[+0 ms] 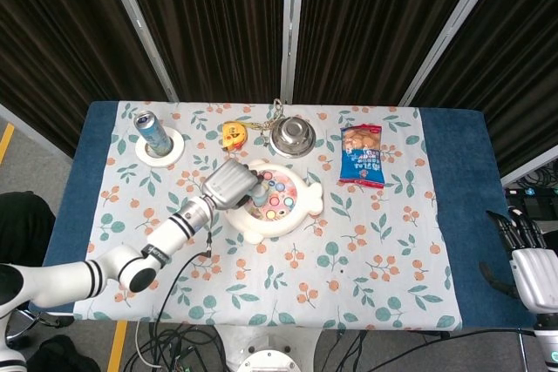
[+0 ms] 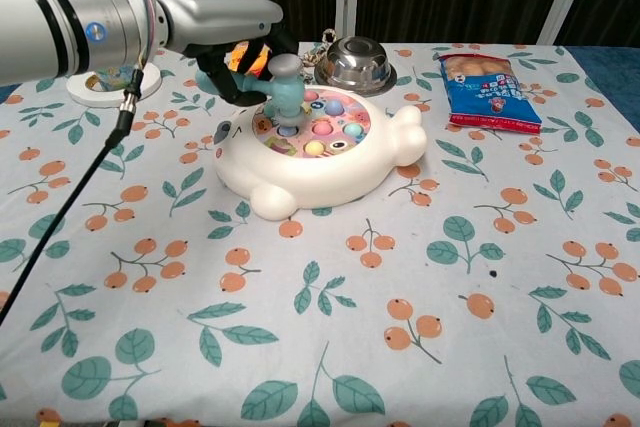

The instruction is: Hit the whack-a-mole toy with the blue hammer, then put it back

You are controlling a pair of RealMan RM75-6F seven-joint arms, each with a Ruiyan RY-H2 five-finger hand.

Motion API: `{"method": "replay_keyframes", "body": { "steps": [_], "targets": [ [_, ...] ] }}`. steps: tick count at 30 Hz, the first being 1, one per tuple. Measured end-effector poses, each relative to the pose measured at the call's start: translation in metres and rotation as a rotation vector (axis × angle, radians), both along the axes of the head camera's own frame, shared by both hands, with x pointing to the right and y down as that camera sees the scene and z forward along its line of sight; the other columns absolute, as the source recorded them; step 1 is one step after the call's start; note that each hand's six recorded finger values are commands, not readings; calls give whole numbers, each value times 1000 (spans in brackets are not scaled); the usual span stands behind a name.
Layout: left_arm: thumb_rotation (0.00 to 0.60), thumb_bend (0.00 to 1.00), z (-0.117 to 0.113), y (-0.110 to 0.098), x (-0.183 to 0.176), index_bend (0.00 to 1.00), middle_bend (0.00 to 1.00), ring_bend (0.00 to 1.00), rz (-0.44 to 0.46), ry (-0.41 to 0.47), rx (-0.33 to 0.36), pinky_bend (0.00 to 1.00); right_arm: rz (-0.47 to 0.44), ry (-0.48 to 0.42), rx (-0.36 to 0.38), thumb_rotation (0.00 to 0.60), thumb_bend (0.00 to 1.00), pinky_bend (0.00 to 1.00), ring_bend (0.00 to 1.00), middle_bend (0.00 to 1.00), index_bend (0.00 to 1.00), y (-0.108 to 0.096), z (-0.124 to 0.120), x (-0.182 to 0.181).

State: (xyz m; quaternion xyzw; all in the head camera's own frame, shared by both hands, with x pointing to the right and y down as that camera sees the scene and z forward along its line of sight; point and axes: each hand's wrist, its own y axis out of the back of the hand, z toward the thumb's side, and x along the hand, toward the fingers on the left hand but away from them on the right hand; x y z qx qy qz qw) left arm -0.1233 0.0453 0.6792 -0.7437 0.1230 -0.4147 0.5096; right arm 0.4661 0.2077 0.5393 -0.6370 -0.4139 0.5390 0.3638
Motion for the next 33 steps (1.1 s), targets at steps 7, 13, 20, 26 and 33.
{"method": "replay_keyframes", "body": {
  "steps": [7,13,20,26,33],
  "targets": [
    [600,630,-1,-11,8,587,696,535,-13,-13,-1,780,7,6,2,600,230,0,0,139,0,0,-2,2],
    [600,629,11,-22,-3,587,696,535,-57,-54,-15,780,14,10,1,600,230,0,0,139,0,2,-2,4],
    [600,631,25,-17,-9,587,696,536,-53,-89,-30,780,11,8,-2,600,229,0,0,140,0,2,-2,2],
    [600,631,18,-20,-8,587,696,536,-66,-65,-19,780,18,11,7,600,229,0,0,140,0,3,-4,4],
    [600,630,1,-25,-32,587,696,535,-121,-32,5,780,11,6,9,600,230,0,0,140,0,1,-4,3]
  ]
}}
